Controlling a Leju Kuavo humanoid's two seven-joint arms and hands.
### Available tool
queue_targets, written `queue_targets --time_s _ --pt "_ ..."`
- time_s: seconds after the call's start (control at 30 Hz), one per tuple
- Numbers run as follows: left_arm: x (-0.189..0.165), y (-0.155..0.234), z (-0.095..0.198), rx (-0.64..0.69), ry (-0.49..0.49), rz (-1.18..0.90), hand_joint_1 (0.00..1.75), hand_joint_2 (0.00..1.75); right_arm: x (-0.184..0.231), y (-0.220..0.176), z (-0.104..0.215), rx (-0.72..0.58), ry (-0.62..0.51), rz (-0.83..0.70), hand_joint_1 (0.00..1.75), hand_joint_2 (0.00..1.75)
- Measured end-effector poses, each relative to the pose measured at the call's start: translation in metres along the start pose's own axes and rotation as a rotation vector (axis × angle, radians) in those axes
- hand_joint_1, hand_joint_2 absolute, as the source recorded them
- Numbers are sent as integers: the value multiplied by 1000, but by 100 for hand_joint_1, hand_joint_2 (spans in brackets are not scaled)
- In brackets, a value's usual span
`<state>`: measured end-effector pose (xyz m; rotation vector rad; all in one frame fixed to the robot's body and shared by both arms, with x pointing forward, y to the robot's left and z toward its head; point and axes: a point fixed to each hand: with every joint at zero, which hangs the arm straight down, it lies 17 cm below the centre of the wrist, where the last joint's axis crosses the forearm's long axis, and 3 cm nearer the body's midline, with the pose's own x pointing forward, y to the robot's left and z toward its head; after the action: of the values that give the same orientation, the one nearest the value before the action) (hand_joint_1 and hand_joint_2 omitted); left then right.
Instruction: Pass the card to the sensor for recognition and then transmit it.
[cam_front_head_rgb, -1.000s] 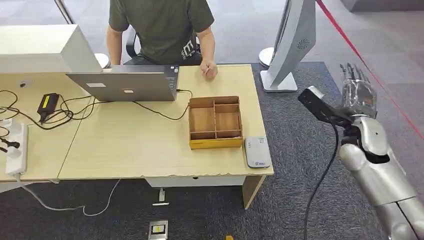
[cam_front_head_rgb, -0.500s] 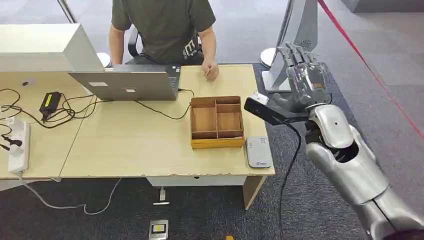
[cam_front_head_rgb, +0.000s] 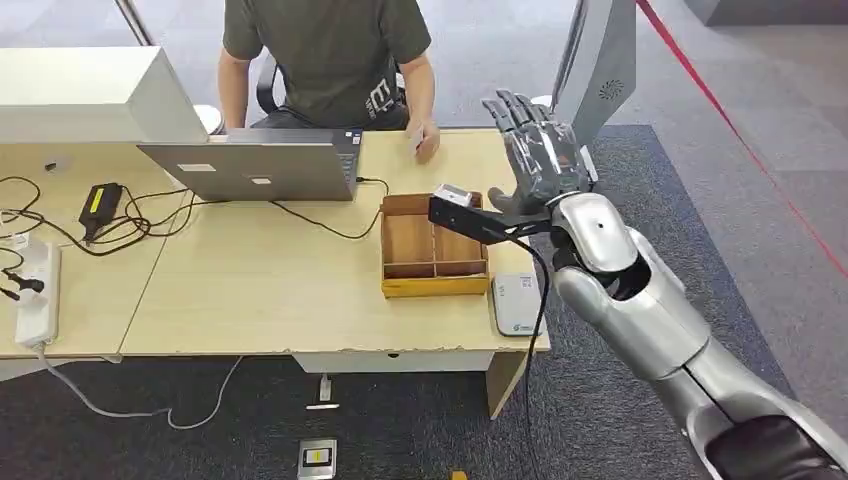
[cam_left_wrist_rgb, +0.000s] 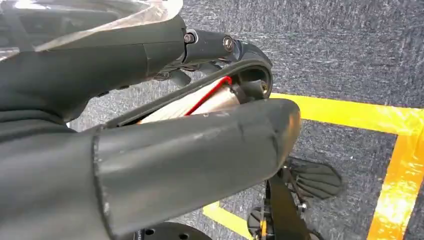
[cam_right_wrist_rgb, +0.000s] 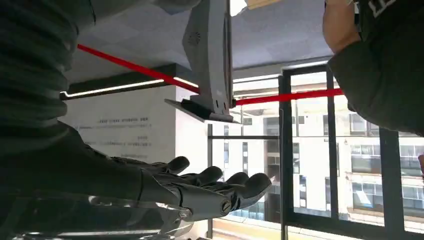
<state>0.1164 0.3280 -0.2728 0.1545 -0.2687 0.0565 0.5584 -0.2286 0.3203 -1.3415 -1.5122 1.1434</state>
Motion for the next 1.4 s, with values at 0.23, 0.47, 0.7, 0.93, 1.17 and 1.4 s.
queue_targets --time_s 0.23,0.47,0.7,0.93,1.17,1.4 --pt "-1 1 0 3 -3 -28 0 0 -7 19 1 43 29 17 0 175" --pt "-1 0 0 2 -7 -34 0 0 -13 26 -1 59 47 32 0 175" --pt "0 -1 0 -5 -10 -34 0 0 -15 26 -6 58 56 55 0 175" --pt "-2 -1 0 -3 -3 -34 0 0 -17 29 -12 51 72 92 0 175" --pt "-2 -1 0 -5 -4 -37 0 0 -19 35 -12 66 78 95 0 175" --pt "-1 0 0 -5 -6 -39 0 0 -22 41 -12 78 86 101 175 175"
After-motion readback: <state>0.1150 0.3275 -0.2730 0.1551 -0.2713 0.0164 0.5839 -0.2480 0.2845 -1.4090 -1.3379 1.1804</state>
